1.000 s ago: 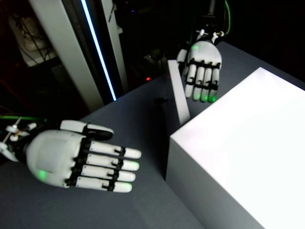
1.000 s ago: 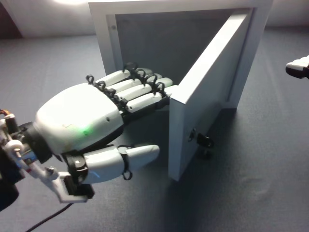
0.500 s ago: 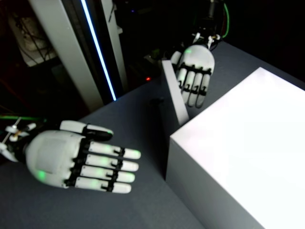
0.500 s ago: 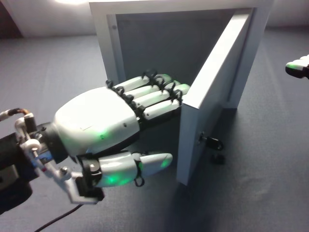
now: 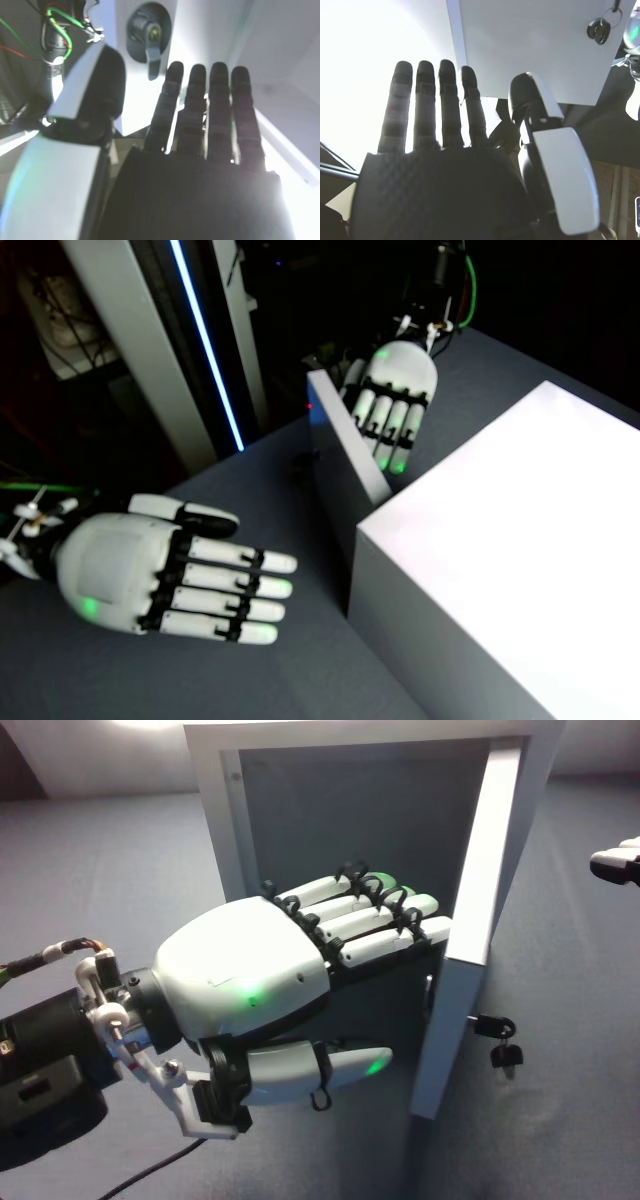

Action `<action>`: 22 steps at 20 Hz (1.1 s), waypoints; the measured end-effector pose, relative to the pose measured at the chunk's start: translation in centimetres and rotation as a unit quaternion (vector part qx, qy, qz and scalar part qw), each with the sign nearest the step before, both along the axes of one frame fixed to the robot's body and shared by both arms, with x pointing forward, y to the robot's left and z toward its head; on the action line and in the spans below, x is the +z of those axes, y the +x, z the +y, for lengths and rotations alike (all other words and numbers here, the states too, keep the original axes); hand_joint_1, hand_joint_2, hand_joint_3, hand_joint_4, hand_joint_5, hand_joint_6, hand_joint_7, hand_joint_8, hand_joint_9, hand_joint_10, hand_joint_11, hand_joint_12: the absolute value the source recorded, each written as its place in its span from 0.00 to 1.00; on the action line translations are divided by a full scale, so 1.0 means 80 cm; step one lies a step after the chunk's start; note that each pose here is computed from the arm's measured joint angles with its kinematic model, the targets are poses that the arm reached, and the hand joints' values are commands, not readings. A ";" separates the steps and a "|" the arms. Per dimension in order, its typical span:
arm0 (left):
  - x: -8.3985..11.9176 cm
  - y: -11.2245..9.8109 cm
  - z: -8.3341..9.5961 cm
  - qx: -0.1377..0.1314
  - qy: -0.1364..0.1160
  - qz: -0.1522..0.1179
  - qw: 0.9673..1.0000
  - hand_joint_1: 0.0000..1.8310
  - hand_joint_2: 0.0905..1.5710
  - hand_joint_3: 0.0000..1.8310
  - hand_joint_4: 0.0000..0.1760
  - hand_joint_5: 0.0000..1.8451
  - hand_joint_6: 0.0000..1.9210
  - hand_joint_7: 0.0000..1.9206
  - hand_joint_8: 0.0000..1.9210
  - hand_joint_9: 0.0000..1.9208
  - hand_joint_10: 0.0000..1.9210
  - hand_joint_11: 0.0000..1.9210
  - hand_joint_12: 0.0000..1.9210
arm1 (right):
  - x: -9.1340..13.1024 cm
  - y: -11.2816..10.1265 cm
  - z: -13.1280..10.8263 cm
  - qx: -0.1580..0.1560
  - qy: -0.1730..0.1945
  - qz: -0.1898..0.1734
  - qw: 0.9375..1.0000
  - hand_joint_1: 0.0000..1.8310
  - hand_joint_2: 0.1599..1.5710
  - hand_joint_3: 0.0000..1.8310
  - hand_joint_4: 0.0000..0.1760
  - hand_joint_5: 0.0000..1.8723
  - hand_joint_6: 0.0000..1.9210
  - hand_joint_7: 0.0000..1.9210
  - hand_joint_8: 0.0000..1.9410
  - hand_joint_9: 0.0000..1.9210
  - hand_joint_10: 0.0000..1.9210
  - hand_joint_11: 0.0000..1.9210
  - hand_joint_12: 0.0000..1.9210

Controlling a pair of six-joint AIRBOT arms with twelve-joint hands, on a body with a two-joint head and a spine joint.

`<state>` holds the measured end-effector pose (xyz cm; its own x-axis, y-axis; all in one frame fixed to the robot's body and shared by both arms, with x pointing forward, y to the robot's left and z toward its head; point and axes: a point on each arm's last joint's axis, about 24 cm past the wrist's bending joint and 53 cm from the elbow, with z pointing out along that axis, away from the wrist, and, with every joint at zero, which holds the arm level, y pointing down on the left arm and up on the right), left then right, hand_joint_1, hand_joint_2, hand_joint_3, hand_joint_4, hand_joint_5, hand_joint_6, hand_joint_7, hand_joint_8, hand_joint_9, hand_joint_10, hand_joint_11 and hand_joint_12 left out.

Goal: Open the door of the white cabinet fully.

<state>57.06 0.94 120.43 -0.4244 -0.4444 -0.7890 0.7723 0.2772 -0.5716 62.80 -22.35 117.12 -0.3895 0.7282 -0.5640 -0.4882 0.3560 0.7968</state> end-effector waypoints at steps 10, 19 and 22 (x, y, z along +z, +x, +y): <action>0.000 -0.005 -0.035 -0.025 -0.001 -0.008 1.000 0.14 0.91 0.00 0.00 0.13 0.01 0.10 0.00 0.10 0.00 0.01 0.24 | 0.000 0.002 -0.002 -0.002 0.000 -0.001 1.000 0.22 0.86 0.00 0.19 0.17 0.00 0.16 0.00 0.12 0.00 0.05 0.10; 0.010 -0.003 -0.067 -0.042 -0.012 -0.020 0.999 0.24 0.84 0.00 0.00 0.11 0.00 0.11 0.00 0.09 0.00 0.02 0.19 | -0.001 0.003 -0.002 -0.001 -0.001 -0.002 1.000 0.26 0.87 0.00 0.01 0.17 0.00 0.16 0.00 0.12 0.00 0.00 0.23; 0.010 -0.003 -0.071 -0.044 -0.013 -0.021 0.999 0.28 0.81 0.00 0.00 0.10 0.00 0.11 0.00 0.09 0.00 0.04 0.13 | -0.002 0.004 -0.003 -0.002 -0.001 -0.002 1.000 0.26 0.87 0.00 0.14 0.18 0.00 0.17 0.00 0.12 0.00 0.00 0.20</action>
